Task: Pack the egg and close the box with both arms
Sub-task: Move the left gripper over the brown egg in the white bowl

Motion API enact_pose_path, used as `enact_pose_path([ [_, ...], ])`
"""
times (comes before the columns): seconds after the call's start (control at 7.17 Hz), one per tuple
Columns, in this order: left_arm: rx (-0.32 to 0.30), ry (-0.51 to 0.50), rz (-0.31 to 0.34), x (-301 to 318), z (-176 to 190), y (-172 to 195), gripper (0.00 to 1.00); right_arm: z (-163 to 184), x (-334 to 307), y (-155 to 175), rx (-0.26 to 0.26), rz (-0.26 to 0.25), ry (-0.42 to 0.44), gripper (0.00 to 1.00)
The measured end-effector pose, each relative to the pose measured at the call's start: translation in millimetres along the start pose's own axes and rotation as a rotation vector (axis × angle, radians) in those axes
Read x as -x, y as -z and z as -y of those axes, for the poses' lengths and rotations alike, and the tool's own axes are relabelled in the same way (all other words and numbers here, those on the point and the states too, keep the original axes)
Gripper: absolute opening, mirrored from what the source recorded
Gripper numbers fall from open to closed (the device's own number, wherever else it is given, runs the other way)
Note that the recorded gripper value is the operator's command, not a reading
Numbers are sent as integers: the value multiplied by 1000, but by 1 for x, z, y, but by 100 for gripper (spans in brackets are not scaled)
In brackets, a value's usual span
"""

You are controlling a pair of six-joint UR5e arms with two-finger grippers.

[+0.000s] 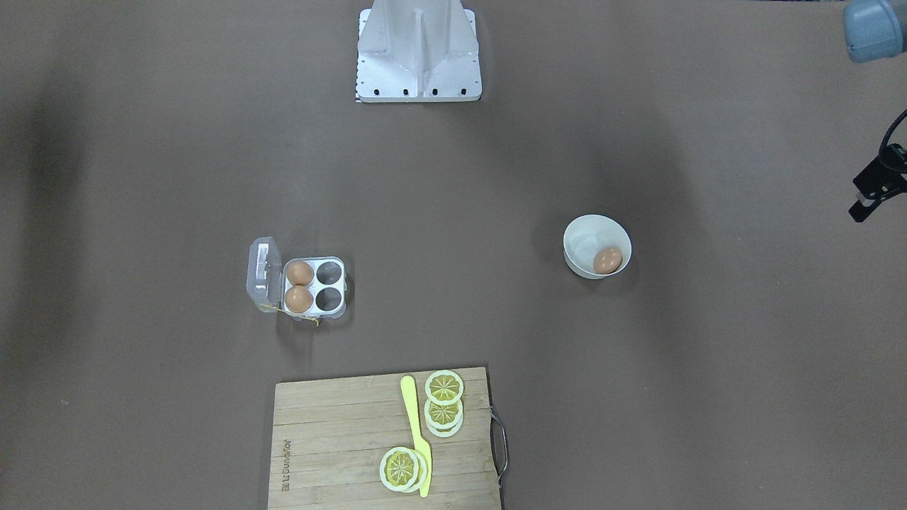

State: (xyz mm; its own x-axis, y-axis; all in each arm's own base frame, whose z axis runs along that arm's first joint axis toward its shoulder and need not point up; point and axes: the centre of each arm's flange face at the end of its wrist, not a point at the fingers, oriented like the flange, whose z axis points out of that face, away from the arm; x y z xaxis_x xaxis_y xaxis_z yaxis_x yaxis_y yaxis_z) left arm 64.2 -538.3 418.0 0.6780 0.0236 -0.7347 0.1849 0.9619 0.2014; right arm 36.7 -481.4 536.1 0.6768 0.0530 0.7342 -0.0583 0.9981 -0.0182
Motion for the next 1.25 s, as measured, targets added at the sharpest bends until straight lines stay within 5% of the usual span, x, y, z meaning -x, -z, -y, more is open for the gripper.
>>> enact_pose_path([
  [0.56, 37, -83, -79, -131, 2, -33, 98, 1, -5, -6, 15, 5, -16, 100],
  [1.25, 75, -137, 17, -255, -44, -105, 97, 1, -6, -8, 22, 26, -22, 100],
])
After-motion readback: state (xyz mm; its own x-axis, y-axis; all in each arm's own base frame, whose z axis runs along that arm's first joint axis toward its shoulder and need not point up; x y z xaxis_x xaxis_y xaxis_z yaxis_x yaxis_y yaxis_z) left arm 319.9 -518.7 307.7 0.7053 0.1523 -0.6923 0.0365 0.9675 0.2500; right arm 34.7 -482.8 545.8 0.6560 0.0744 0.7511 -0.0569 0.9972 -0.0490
